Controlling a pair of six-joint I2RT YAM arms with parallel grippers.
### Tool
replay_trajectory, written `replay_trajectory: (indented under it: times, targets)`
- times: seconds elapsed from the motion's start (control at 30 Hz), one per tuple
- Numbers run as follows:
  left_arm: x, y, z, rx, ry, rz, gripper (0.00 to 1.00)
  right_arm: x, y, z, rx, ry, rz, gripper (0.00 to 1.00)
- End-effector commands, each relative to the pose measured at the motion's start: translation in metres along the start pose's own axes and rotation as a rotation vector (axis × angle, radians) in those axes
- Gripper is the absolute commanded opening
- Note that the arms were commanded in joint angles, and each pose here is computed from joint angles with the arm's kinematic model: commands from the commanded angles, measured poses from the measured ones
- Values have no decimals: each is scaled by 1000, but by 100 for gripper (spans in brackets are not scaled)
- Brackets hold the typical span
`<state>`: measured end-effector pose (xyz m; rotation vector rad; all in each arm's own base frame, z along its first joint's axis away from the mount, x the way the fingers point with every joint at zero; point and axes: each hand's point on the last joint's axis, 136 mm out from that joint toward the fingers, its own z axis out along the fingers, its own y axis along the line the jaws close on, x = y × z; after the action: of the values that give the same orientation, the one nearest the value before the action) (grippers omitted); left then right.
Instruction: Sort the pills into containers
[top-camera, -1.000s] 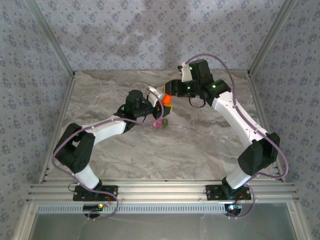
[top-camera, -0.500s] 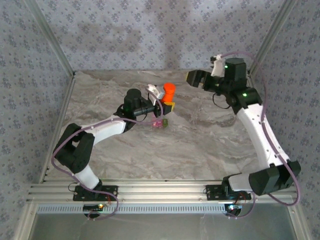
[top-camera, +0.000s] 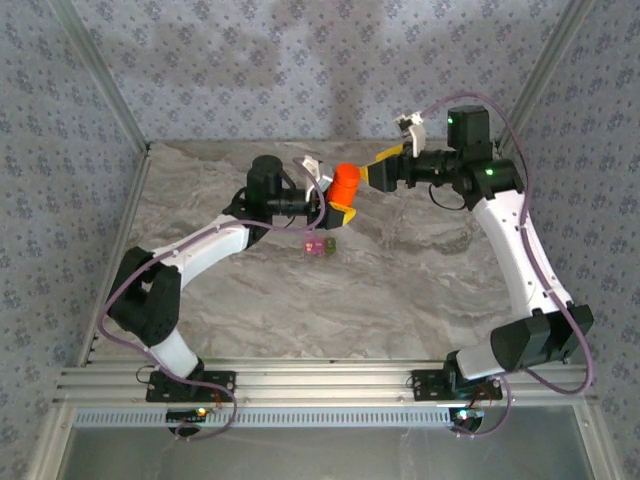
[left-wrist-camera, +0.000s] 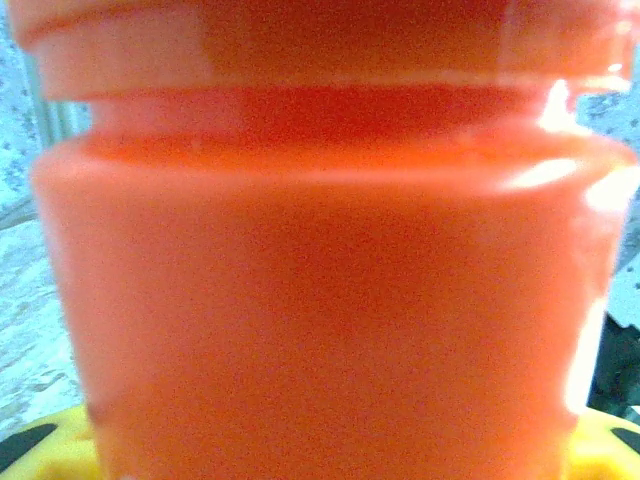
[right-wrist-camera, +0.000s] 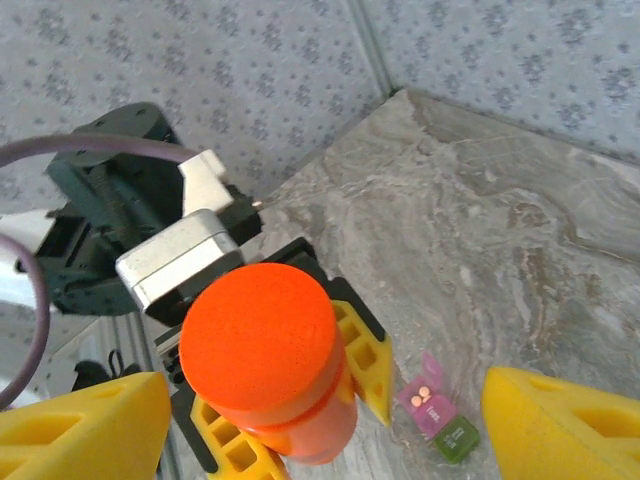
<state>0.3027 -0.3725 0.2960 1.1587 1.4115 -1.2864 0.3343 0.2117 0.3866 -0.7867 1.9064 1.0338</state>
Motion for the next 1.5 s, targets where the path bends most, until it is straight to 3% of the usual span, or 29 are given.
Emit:
replay_trajectory:
  times: [0.0, 0.63, 0.77, 0.93, 1.27, 1.47]
  targets:
    - [-16, -18, -3, 86, -6, 9, 0, -1, 21, 5, -77, 41, -69, 83]
    - [-15, -20, -2, 95, 7, 8, 0, 13, 13, 37, -45, 154, -71, 77]
    - [-15, -19, -2, 90, 8, 8, 0, 17, 14, 38, -53, 165, -63, 70]
    - [-17, -16, -2, 66, 3, 18, 0, 21, 14, 40, -58, 174, -42, 51]
    - [-25, 19, -4, -208, -61, 97, 0, 47, -18, 71, 165, 224, 201, 44]
    - [-26, 25, -1, -287, -108, 132, 0, 56, -37, 87, 304, 179, 353, 42]
